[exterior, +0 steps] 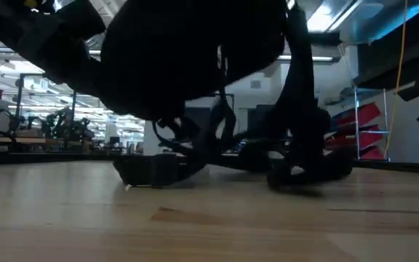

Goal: Unpack backpack
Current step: Remove the transparent white zip bag from the black backpack

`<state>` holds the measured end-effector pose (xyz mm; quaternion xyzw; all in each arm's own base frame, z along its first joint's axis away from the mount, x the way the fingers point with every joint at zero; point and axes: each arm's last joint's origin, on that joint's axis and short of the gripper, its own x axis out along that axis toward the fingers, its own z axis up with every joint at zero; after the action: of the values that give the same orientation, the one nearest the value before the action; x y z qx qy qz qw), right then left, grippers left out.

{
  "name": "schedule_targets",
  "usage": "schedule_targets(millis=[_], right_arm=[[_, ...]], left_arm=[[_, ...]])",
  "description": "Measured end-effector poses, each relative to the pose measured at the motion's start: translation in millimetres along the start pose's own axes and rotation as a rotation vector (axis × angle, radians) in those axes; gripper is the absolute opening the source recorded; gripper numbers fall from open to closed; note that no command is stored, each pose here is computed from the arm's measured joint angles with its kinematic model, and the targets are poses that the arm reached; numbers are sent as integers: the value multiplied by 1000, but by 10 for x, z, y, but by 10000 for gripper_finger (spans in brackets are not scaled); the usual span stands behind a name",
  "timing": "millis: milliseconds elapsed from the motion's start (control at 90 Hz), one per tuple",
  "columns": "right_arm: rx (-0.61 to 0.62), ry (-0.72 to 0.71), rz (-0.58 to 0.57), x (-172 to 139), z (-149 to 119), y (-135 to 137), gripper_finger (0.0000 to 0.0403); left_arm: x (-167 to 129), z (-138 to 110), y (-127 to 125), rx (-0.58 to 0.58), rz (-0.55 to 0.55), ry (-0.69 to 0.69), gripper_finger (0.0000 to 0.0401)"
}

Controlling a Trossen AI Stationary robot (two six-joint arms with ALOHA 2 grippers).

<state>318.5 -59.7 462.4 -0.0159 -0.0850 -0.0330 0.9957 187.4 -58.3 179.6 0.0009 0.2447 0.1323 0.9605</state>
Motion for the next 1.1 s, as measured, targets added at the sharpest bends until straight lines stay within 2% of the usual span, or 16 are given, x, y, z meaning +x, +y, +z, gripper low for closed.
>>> schedule_targets(millis=[78,133,367,500,656,789,900,1100], right_arm=[[149,75,-6,-10,-67,-48,0],[204,132,1,-23,-118,-82,0],[286,422,71,-95,-381,-27,0],[304,486,107,-108,-492,28,0],[285,494,109,-108,-520,28,0],[258,404,62,-61,-457,7,0],[247,330,53,9,-432,5,0],[262,362,26,120,-583,-13,0]], left_arm=[[0,0,0,3,0,0,239],[0,1,0,3,-1,-1,239],[-1,7,-2,-5,-3,-6,239],[-2,11,-2,-7,-2,-10,239],[-2,15,-3,-14,-1,-12,239],[-3,37,-9,-29,-6,-32,239],[-13,136,-34,-46,-31,-120,239],[-56,320,-63,-27,-59,-290,239]])
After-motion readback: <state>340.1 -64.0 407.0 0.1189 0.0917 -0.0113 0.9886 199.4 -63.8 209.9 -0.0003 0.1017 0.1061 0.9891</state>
